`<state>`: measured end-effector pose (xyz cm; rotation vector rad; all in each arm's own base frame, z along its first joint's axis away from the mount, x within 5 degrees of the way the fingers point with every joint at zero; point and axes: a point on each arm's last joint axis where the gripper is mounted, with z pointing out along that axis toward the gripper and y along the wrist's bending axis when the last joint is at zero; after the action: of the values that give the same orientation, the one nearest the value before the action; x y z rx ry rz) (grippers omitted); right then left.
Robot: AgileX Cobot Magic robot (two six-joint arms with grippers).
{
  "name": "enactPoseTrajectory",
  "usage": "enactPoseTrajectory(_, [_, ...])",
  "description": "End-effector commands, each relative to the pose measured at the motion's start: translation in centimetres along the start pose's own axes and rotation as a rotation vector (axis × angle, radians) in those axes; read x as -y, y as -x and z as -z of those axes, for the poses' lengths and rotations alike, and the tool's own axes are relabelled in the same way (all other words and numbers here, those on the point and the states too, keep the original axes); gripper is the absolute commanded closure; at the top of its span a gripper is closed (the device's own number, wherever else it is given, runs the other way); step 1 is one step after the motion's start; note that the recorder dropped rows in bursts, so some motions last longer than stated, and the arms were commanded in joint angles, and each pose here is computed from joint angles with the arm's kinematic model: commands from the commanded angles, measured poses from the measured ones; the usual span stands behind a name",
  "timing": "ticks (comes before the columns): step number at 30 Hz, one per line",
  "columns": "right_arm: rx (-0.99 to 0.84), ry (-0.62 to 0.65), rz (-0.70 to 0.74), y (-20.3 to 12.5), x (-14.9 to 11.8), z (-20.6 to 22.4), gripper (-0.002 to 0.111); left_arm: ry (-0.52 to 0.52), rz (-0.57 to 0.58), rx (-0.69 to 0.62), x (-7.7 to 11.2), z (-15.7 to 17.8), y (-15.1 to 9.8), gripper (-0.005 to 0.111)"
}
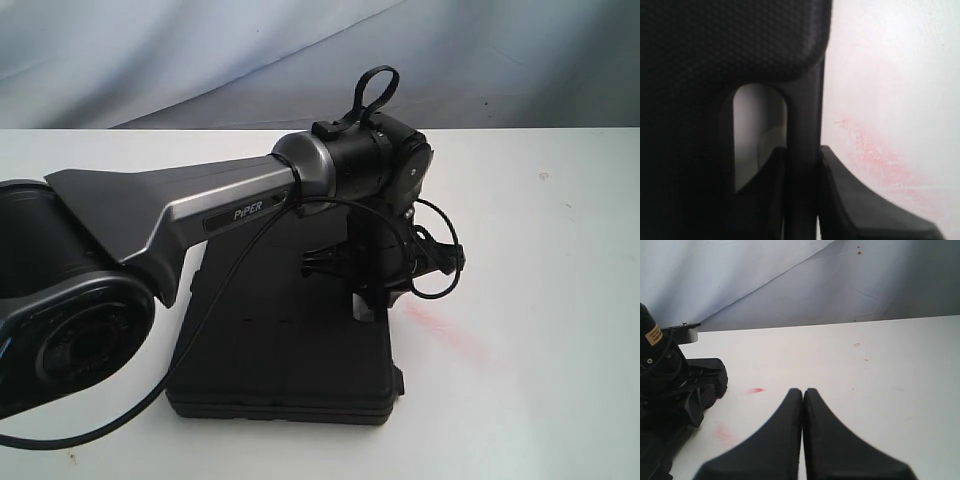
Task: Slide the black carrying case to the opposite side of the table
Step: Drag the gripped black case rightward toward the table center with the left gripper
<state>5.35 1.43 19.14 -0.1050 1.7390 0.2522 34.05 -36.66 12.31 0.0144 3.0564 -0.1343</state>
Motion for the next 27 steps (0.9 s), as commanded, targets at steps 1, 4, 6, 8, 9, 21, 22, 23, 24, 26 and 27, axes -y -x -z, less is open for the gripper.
enactPoseTrajectory(1, [0.002, 0.005, -0.007, -0.08, -0.02, -0.01, 0.108, -0.06, 0.03, 0.015, 0.88, 0.26, -0.05, 0.107])
enactPoseTrajectory(4, [0.002, 0.005, -0.007, -0.08, -0.02, -0.01, 0.108, -0.071, 0.032, 0.02, 0.98, 0.27, 0.0, 0.107])
enactPoseTrajectory(6, [0.002, 0.005, -0.007, -0.08, -0.02, -0.01, 0.108, -0.071, 0.028, 0.02, 0.98, 0.27, 0.0, 0.107])
enactPoseTrajectory(8, [0.002, 0.005, -0.007, -0.08, -0.02, -0.01, 0.108, -0.071, 0.028, 0.02, 0.98, 0.27, 0.0, 0.107])
enactPoseTrajectory(9, [0.002, 0.005, -0.007, -0.08, -0.02, -0.01, 0.108, -0.074, 0.028, 0.017, 1.0, 0.27, -0.03, 0.107])
enactPoseTrajectory(21, [0.002, 0.005, -0.007, -0.08, -0.02, -0.01, 0.108, -0.077, 0.005, 0.022, 1.04, 0.27, 0.01, 0.107])
enactPoseTrajectory(22, [0.002, 0.005, -0.007, -0.08, -0.02, -0.01, 0.108, -0.079, 0.005, 0.025, 1.06, 0.27, 0.03, 0.107])
enactPoseTrajectory(23, [0.002, 0.005, -0.007, -0.08, -0.02, -0.01, 0.108, -0.08, 0.005, 0.025, 1.06, 0.28, 0.04, 0.107])
enactPoseTrajectory(24, [0.002, 0.005, -0.007, -0.08, -0.02, -0.01, 0.108, -0.08, 0.005, 0.025, 1.06, 0.28, 0.04, 0.106])
enactPoseTrajectory(26, [0.002, 0.005, -0.007, -0.08, -0.02, -0.01, 0.108, -0.088, 0.007, 0.028, 1.14, 0.28, 0.06, 0.105])
enactPoseTrajectory(27, [0.002, 0.005, -0.007, -0.08, -0.02, -0.01, 0.108, -0.09, 0.007, 0.03, 1.16, 0.28, 0.08, 0.105])
